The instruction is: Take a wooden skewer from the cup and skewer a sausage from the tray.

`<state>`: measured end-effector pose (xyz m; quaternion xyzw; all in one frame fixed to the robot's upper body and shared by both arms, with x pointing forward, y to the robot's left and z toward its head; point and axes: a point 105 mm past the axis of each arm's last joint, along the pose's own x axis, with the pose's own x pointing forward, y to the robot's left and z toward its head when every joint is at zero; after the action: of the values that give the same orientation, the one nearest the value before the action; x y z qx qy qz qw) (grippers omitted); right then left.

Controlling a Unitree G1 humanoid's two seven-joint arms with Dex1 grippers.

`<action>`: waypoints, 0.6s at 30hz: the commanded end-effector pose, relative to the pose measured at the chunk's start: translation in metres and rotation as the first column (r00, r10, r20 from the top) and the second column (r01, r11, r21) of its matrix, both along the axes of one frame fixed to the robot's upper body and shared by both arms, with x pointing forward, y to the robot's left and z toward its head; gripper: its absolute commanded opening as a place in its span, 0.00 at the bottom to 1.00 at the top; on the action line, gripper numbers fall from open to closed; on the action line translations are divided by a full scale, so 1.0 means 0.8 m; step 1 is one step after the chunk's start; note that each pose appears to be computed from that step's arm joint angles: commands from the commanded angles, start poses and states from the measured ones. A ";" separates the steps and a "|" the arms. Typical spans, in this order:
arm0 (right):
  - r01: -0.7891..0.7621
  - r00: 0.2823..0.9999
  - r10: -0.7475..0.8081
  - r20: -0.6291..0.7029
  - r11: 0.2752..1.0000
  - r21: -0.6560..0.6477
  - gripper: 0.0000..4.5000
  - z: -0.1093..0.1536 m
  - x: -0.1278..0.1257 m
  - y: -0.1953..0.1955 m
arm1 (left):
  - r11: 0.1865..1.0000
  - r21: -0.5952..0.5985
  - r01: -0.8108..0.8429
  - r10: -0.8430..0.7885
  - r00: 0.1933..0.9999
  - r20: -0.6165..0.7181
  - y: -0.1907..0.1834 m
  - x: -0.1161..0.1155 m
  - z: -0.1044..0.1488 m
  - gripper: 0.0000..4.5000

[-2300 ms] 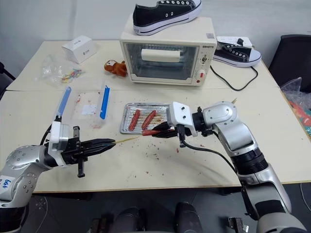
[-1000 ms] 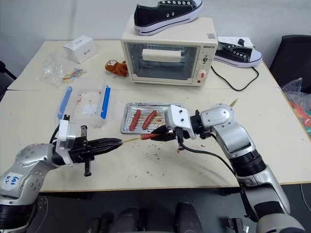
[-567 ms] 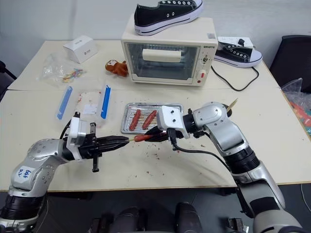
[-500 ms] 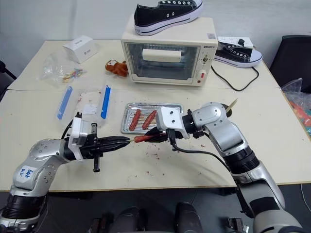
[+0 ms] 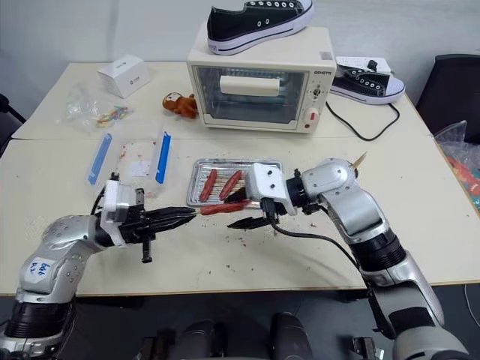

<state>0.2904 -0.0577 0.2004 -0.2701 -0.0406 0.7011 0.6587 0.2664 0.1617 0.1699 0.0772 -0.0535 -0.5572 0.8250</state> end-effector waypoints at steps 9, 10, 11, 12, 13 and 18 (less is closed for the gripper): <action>0.190 0.981 -0.185 -0.058 0.858 0.477 0.99 0.043 -0.027 -0.085 | 0.892 -0.213 -0.400 0.430 0.895 0.118 0.080 0.007 0.039 0.00; 0.215 0.975 -0.212 -0.063 0.838 0.502 0.99 0.044 -0.029 -0.090 | 0.861 -0.247 -0.444 0.482 0.868 0.119 0.089 0.010 0.043 0.00; 0.246 0.965 -0.255 -0.056 0.815 0.525 0.99 0.044 -0.029 -0.096 | 0.817 -0.284 -0.502 0.549 0.827 0.118 0.102 0.017 0.048 0.00; 0.267 0.954 -0.297 -0.035 0.792 0.549 0.99 0.047 -0.030 -0.101 | 0.775 -0.316 -0.547 0.604 0.789 0.113 0.112 0.024 0.051 0.00; 0.284 0.943 -0.333 -0.020 0.769 0.573 0.99 0.051 -0.029 -0.104 | 0.738 -0.344 -0.581 0.644 0.758 0.103 0.121 0.029 0.054 0.00; 0.326 0.908 -0.419 0.004 0.713 0.621 0.99 0.058 -0.035 -0.109 | 0.581 -0.396 -0.711 0.777 0.630 0.009 0.153 0.073 0.051 0.00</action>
<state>0.2718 -0.1451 0.2354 -0.0793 -0.2271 0.4907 0.8375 0.3183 0.2738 0.2096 -0.0082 -0.1875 -0.1644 0.9684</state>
